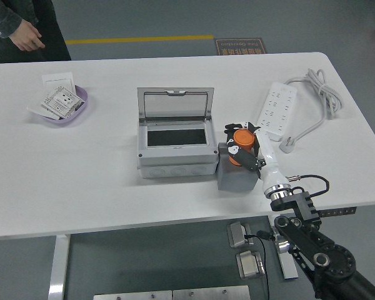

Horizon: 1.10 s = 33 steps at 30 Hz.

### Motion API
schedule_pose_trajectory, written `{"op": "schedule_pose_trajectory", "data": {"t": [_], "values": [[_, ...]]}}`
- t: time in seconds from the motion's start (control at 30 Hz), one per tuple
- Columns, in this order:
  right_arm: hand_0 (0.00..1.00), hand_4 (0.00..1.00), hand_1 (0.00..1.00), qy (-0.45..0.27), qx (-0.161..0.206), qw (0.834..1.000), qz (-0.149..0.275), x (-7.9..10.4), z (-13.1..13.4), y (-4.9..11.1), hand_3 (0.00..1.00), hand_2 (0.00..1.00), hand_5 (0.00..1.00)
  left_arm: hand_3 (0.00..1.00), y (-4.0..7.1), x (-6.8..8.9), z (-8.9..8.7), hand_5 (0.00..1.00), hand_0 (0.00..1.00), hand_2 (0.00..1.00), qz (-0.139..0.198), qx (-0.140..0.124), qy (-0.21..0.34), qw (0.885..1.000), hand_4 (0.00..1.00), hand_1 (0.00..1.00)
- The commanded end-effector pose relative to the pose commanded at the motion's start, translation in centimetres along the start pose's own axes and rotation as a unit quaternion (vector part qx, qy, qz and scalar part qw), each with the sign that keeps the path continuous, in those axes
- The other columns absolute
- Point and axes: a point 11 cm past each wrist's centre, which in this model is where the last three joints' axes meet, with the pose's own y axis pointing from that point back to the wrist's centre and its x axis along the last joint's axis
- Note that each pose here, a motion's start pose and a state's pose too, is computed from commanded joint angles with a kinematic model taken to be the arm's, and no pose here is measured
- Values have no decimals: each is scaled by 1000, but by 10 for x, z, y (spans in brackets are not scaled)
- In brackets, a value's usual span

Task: Pick up the cylinder from the cube,place it in the box,flap close box

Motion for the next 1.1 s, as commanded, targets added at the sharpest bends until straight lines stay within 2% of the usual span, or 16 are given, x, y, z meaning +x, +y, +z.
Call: {"op": "schedule_pose_trajectory", "data": {"t": [0.03,0.07,0.23,0.27,0.43,0.47,0.53,0.63,0.67,0.83,0.87,1.03,1.1], "values": [[650,146,550,4,4,1000,0,1,-3,-1,368,479,2,631,0,0,0,443,629,634,0,0,0,1000,727,676],[645,120,530,9,7,1000,0,2,-5,-3,311,430,2,631,0,0,0,455,629,638,0,0,0,1000,730,677],[645,120,530,38,28,999,1,9,-21,-11,311,430,2,631,0,1,-1,455,629,638,1,0,-2,1000,730,677],[545,58,376,46,32,998,1,10,-24,-13,280,343,2,632,0,1,-1,463,630,638,1,0,-2,1000,731,677],[545,58,376,101,55,993,-4,12,-44,-26,280,343,2,632,0,1,-1,463,630,638,2,1,-3,1000,731,677],[420,43,279,115,57,992,-7,11,-47,-29,275,327,2,633,0,1,-1,469,630,639,2,1,-4,1000,732,677],[420,43,279,141,60,988,-16,7,-52,-34,275,327,2,633,0,1,-1,469,630,639,3,1,-3,1000,732,677],[420,43,279,186,64,980,-36,-4,-58,-43,275,327,2,633,-1,2,-2,469,630,639,4,2,-4,1000,732,677],[291,40,226,201,66,976,-42,-9,-60,-46,272,325,2,633,-1,3,-2,471,630,640,5,2,-3,1000,732,678],[291,40,226,267,77,958,-74,-33,-65,-58,272,325,2,633,-1,4,-2,471,630,640,7,1,-4,1000,732,678],[156,38,178,279,79,954,-81,-39,-65,-60,269,322,2,633,-1,4,-2,473,631,641,8,1,-4,1000,733,678],[156,38,178,317,79,938,-112,-60,-61,-69,269,322,2,633,-1,6,-2,473,631,641,10,2,-4,1000,733,678],[123,45,158,328,76,933,-123,-68,-59,-72,269,322,2,633,-1,6,-3,473,631,642,11,2,-4,1000,733,678]]}}
